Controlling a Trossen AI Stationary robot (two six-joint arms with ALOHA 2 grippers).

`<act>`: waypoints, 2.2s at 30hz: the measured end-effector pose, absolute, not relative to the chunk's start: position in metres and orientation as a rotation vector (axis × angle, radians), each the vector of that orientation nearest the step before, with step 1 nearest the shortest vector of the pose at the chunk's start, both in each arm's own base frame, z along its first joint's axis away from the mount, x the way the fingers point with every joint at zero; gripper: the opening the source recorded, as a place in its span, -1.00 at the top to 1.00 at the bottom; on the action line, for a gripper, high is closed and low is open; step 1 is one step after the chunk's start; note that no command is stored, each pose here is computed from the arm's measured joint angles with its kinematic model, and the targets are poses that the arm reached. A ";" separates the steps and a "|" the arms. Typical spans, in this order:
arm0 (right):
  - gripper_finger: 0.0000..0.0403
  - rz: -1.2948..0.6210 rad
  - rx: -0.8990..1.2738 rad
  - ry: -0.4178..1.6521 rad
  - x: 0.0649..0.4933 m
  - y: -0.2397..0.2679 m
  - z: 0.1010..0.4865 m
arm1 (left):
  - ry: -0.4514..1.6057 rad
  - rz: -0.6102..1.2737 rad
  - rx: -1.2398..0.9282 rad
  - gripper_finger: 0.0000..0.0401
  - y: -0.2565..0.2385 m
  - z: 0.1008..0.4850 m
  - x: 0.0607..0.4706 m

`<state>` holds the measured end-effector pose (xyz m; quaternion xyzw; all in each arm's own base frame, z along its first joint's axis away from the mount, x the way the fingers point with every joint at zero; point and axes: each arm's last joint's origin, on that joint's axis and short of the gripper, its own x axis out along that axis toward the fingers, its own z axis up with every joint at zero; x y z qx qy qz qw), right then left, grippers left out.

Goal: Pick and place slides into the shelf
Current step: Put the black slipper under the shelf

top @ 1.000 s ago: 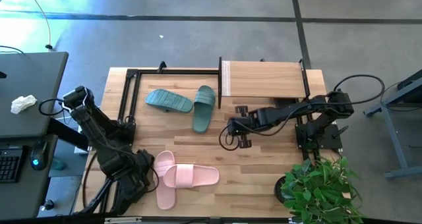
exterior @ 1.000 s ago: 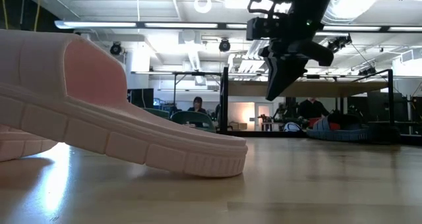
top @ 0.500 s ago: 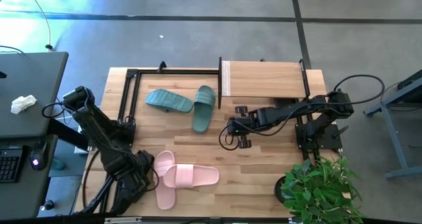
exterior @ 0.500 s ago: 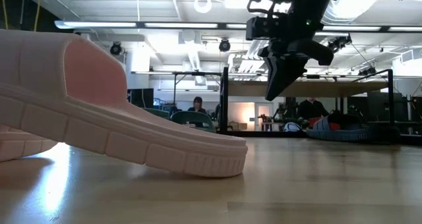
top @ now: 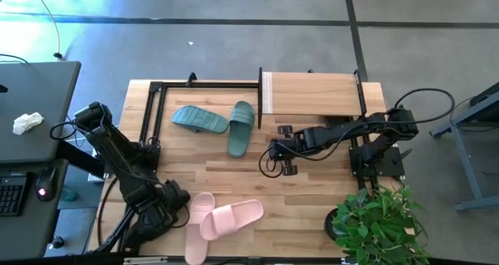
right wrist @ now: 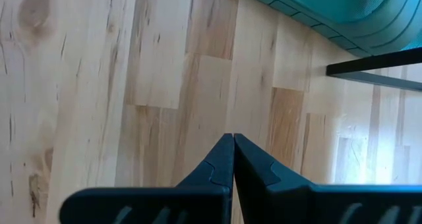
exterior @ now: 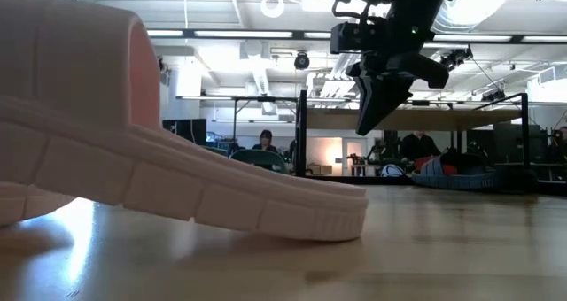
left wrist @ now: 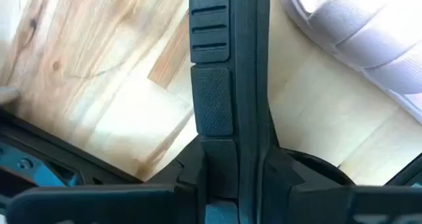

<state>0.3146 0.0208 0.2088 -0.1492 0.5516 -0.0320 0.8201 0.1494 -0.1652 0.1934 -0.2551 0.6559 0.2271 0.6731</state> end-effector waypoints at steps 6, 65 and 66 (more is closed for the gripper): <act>1.00 -0.085 -0.312 1.172 0.315 0.016 0.209 | 1.474 0.517 -0.559 0.65 -0.164 0.194 0.149; 1.00 -0.195 -1.646 0.611 0.299 0.092 0.320 | 0.986 -0.341 -0.542 0.67 0.120 0.322 0.275; 1.00 -0.164 -1.638 0.576 0.299 0.094 0.320 | 0.979 -0.346 -0.554 0.67 0.124 0.322 0.273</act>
